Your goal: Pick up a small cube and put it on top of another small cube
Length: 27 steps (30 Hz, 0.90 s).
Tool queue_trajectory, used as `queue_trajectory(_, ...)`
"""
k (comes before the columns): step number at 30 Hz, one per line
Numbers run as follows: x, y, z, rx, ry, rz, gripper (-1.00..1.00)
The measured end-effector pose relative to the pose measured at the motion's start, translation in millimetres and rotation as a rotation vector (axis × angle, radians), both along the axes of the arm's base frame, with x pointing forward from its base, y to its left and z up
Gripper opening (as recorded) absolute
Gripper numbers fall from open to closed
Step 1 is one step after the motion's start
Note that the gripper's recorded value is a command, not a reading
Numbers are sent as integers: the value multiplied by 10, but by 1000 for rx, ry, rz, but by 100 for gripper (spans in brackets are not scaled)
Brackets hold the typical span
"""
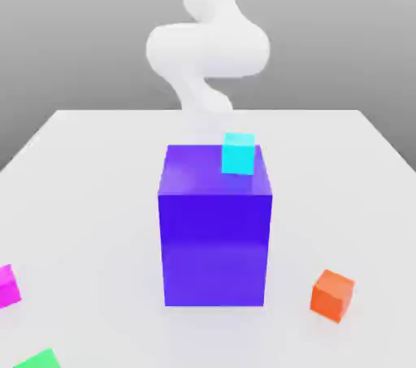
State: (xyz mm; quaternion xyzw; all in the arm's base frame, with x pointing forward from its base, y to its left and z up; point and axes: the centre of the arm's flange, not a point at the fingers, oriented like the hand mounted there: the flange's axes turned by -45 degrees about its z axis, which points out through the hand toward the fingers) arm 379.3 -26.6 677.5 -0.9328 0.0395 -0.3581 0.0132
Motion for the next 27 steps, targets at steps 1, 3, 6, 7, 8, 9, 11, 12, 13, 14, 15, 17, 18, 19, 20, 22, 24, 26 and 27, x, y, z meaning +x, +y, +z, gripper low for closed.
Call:
queue_trajectory(1,129,-120,-152,19,28,-24,0)
queue_trajectory(3,347,-358,-457,54,82,-72,0)
queue_trajectory(6,600,-721,-935,104,157,-148,0)
queue_trajectory(7,666,-844,-1102,120,182,-175,0)
queue_trajectory(8,722,-968,-1271,135,207,-202,0)
queue_trajectory(9,769,-1093,-1443,150,231,-230,0)
queue_trajectory(11,834,-1344,-1793,179,279,-288,0)
queue_trajectory(12,852,-1470,-1972,193,303,-318,0)
queue_trajectory(13,860,-1594,-2152,206,326,-348,0)
queue_trajectory(14,859,-1718,-2333,219,350,-379,0)
queue_trajectory(15,848,-1839,-2514,231,373,-409,0)
queue_trajectory(17,780,-2110,-2879,256,419,-480,0)
queue_trajectory(18,725,-2251,-3061,267,441,-518,0)
queue_trajectory(19,656,-2395,-3242,279,463,-557,0)
queue_trajectory(20,582,-2525,-3422,290,485,-595,0)
queue_trajectory(22,460,-2695,-3777,304,532,-653,0)
queue_trajectory(24,304,-2854,-4125,315,578,-712,0)
queue_trajectory(26,96,-3026,-4463,326,624,-779,0)
queue_trajectory(27,-23,-3109,-4626,330,647,-813,0)
